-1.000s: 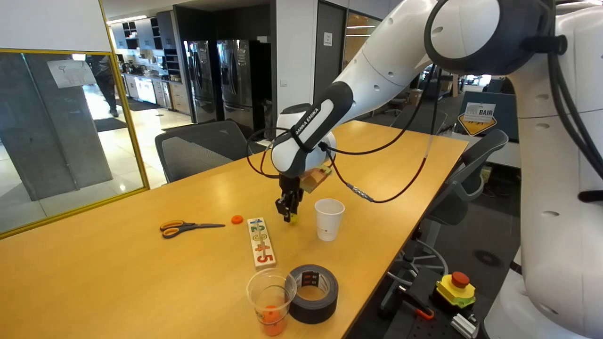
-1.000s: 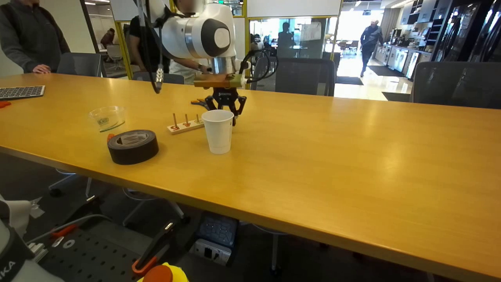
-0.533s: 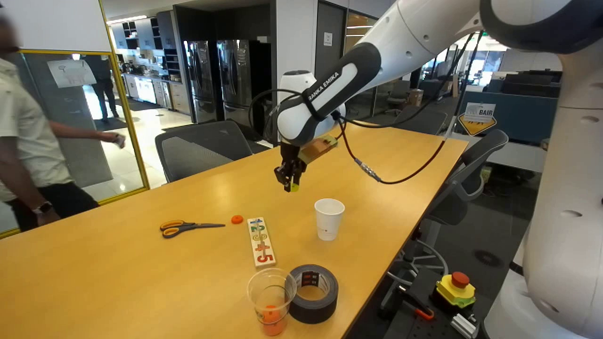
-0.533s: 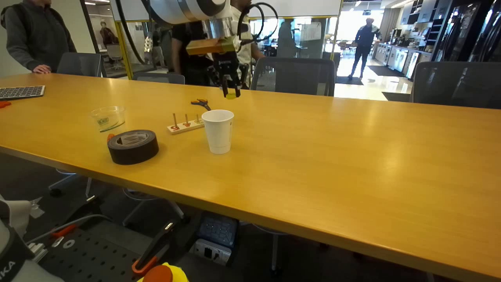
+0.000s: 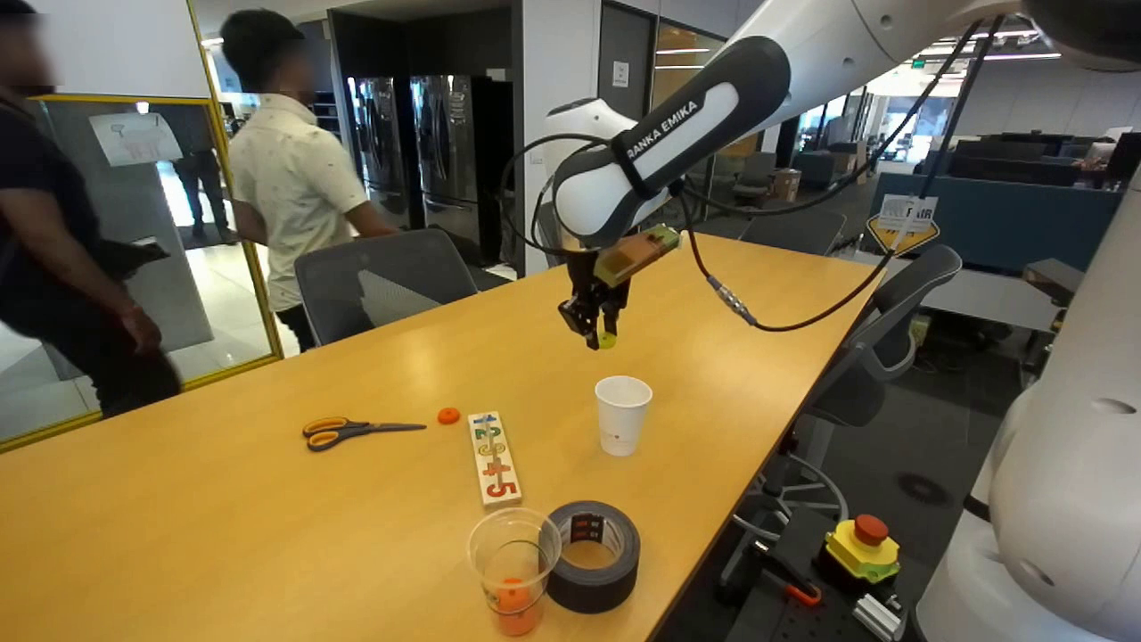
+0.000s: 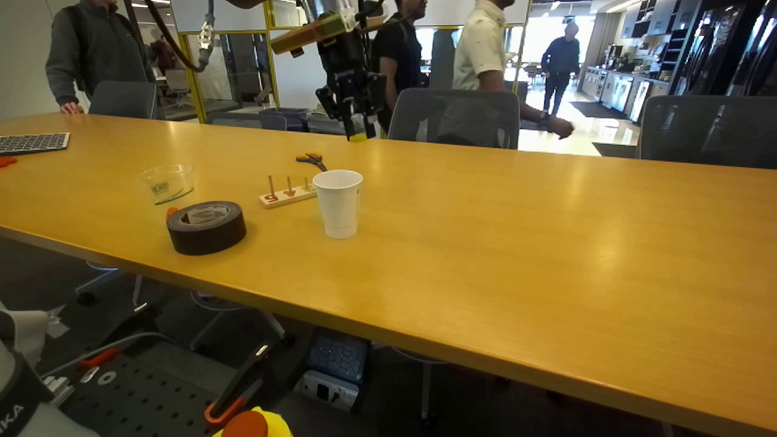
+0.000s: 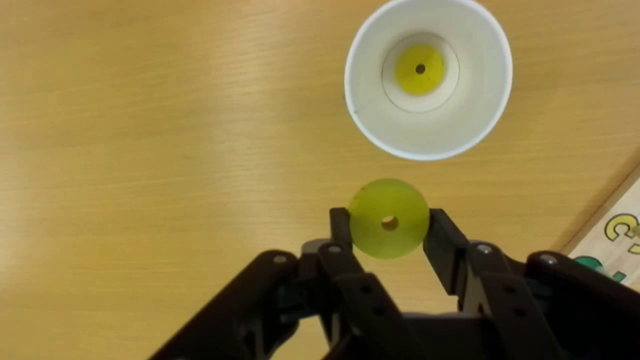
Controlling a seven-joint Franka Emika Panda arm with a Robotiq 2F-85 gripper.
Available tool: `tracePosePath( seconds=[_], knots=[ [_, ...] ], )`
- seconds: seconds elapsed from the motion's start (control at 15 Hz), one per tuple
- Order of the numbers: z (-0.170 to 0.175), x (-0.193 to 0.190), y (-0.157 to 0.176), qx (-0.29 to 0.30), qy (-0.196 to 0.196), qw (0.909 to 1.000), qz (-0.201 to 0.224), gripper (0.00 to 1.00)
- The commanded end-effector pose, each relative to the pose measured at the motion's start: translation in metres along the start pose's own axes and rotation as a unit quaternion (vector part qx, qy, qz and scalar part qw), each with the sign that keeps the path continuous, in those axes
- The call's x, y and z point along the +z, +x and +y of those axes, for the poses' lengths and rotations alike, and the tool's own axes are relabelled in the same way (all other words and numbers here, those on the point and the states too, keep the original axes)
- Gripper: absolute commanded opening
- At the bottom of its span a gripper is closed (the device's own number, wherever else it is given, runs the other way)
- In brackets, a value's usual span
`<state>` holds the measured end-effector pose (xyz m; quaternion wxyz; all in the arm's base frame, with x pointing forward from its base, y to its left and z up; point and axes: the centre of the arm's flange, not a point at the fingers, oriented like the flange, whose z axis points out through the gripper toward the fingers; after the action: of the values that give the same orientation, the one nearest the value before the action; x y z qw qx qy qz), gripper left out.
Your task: Pick up the orange tokens from the table and put them in the colourless cup. Pick up the yellow tokens from the table and put them in the white cup.
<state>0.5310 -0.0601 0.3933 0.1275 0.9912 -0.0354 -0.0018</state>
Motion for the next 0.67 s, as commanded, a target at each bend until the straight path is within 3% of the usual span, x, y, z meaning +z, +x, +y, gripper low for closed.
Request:
tracePosePath(
  seconds=[0.0,0.6],
  knots=[
    [0.003,0.003,-0.025,0.002,0.003,0.9994,-0.035,0.20],
    [-0.007,0.042,-0.039,0.016,0.055,0.9943,-0.090,0.19]
  ],
)
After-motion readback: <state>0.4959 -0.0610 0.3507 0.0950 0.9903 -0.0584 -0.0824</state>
